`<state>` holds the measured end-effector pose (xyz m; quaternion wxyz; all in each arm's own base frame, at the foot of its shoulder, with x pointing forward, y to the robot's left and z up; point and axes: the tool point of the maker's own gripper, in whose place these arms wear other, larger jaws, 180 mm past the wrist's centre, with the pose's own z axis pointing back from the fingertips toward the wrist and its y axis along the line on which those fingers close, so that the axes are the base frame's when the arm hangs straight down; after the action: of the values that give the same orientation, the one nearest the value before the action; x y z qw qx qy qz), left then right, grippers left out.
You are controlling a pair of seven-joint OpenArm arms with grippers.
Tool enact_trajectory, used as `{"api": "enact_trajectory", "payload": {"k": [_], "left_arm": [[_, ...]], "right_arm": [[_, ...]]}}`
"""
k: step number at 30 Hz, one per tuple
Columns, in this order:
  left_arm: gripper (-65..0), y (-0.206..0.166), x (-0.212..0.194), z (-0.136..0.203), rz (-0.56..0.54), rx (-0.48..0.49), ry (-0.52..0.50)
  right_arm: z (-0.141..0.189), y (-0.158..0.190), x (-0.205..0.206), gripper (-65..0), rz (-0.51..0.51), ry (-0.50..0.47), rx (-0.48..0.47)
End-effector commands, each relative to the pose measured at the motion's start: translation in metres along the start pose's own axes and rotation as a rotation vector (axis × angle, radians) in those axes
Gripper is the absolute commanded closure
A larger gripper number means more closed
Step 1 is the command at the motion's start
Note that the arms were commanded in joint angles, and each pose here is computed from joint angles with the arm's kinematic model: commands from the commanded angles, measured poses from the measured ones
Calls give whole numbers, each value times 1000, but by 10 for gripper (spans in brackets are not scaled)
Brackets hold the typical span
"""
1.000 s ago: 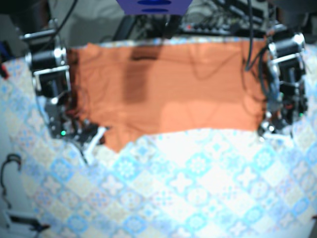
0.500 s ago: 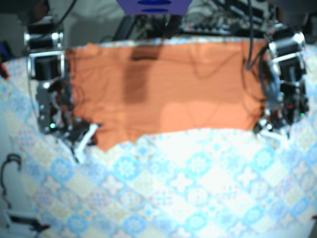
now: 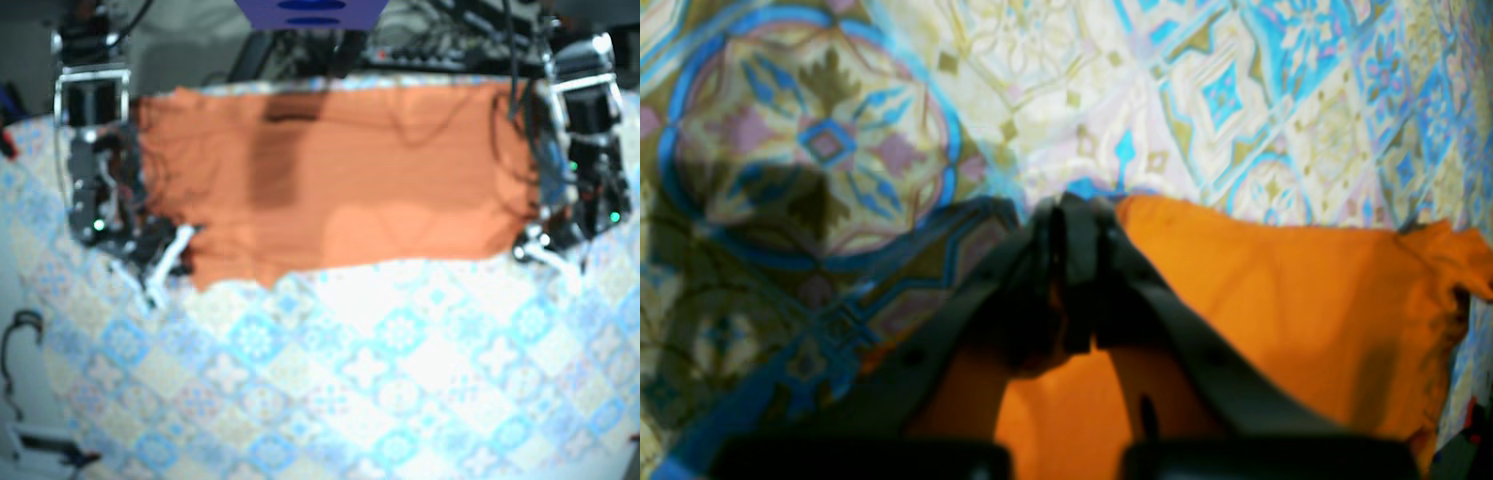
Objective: Fold the T-shirt properly
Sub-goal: 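Fold the hem half up over toward the shoulder edge with both grippers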
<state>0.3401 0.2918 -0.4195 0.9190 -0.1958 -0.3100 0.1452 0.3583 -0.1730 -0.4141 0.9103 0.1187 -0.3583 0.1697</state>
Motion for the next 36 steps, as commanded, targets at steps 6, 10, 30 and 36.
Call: {"api": "enact_trajectory", "payload": {"k": [6,10,30,36], "left_arm": [[0,3,14,19,-69,12,-44],[0,13,11,25,-80,35,-34],[0,30,-23,32,-100,54,34],[0,38,-37,34,-91,68,37]], "right_arm": [[29,-24,6,0,-1,-47,-69],[37,-25,-2,0,12,-39,-80],[64,-9,-40,0,31,-6,-89],[68,-3,-45,0,40,-2,-82]]}}
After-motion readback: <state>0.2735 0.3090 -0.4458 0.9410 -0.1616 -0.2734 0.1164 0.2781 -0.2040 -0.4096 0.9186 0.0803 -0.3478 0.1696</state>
